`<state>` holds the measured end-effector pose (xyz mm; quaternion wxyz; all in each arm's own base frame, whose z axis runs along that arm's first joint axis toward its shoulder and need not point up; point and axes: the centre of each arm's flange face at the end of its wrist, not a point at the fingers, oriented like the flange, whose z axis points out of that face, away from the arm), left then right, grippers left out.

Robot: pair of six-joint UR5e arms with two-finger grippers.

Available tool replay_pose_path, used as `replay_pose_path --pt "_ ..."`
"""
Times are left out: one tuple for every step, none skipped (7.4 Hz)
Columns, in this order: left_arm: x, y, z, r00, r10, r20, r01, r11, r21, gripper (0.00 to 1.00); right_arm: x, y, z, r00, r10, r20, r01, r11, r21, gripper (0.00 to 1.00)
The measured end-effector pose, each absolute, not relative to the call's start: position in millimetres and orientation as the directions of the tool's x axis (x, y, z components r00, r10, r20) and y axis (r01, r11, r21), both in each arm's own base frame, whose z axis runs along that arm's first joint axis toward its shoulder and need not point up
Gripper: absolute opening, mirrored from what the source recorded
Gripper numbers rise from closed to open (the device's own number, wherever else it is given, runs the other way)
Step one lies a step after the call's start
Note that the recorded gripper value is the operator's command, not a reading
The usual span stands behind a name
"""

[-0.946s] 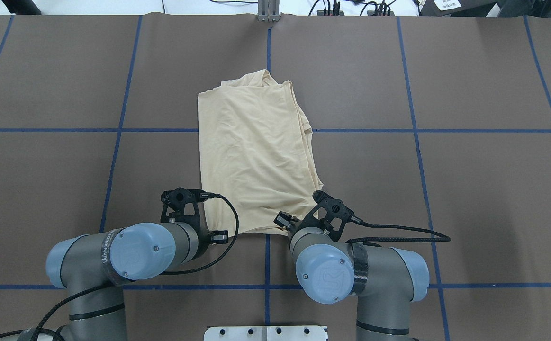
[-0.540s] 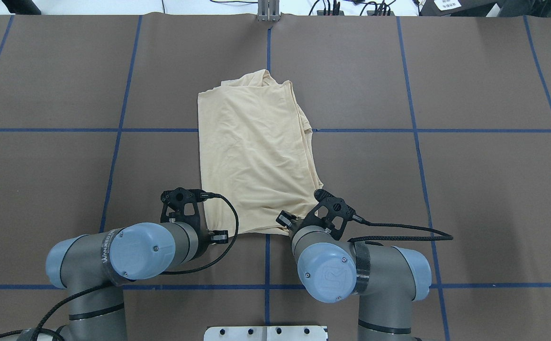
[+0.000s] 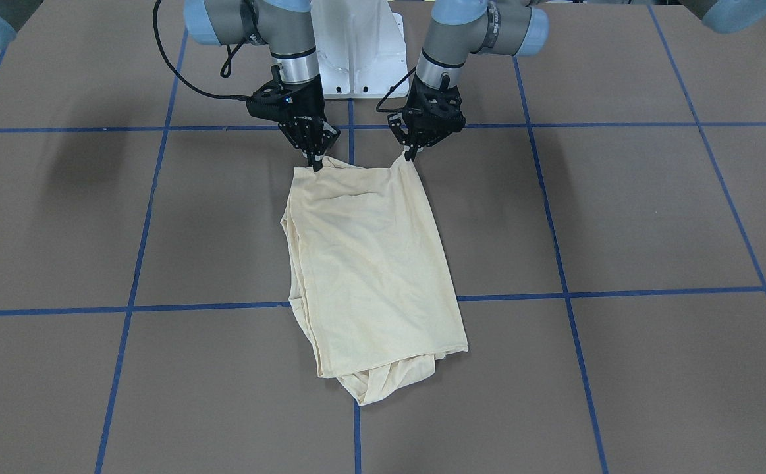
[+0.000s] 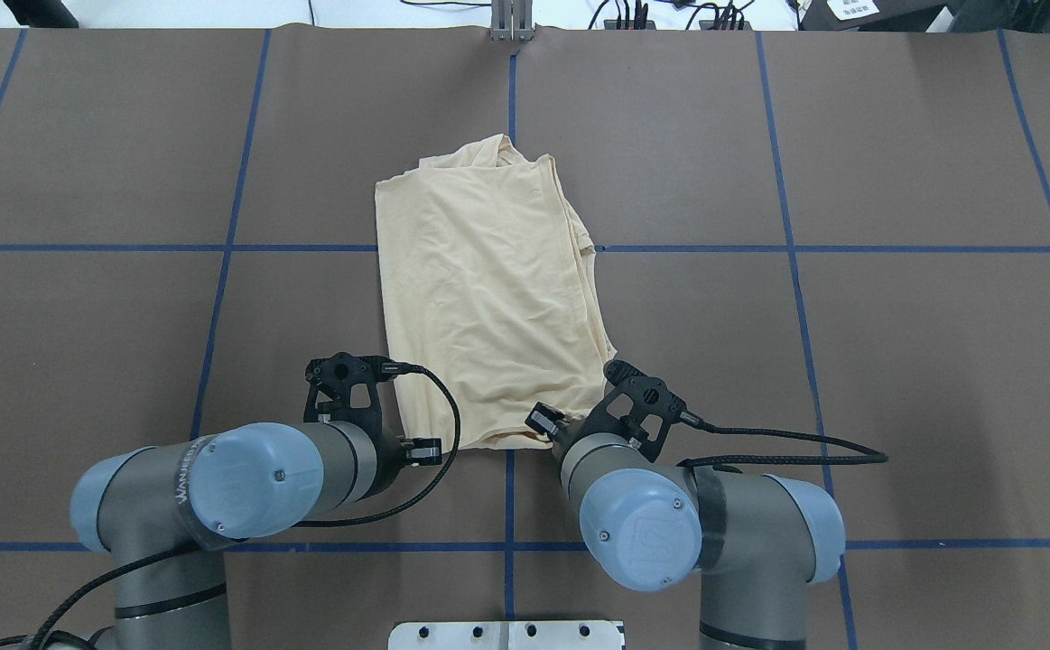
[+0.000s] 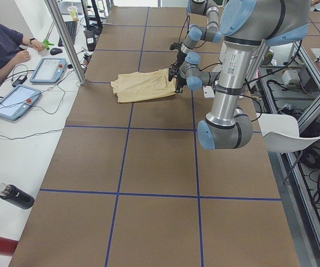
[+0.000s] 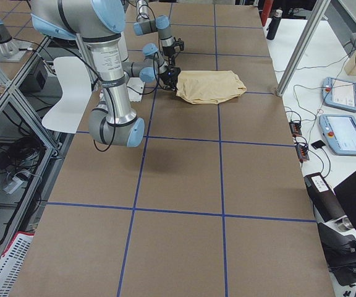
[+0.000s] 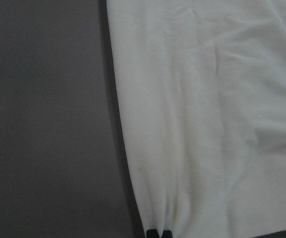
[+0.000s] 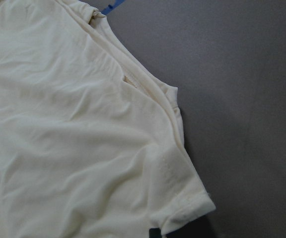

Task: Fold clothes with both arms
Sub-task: 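Draw both grippers back toward the robot from the folded shirt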

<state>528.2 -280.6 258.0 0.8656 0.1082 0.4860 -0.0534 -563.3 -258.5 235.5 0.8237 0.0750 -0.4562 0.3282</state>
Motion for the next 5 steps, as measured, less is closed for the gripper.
replay_pose_path --pt "504 -267 242 0.486 0.025 -0.874 0.175 0.976 0.126 0.00 -539 -228 214 0.369 0.453 0.811 -0.577 0.796 -0.183 0.00" --pt "474 -248 221 0.458 0.039 -0.888 0.144 0.983 0.118 0.00 -508 -200 189 0.377 0.438 0.816 -0.542 0.819 -0.189 0.00" --pt "446 -231 201 0.448 0.048 -0.893 0.107 0.988 0.107 0.00 -481 -183 172 0.388 0.429 0.816 -0.519 0.833 -0.191 0.00" --pt "427 -221 189 0.445 0.051 -0.894 0.082 0.992 0.098 0.00 -465 -176 163 0.393 0.424 0.816 -0.508 0.840 -0.192 0.00" --pt "420 -218 184 0.446 0.052 -0.893 0.071 0.993 0.094 0.00 -459 -174 160 0.395 0.422 0.816 -0.503 0.843 -0.192 0.00"
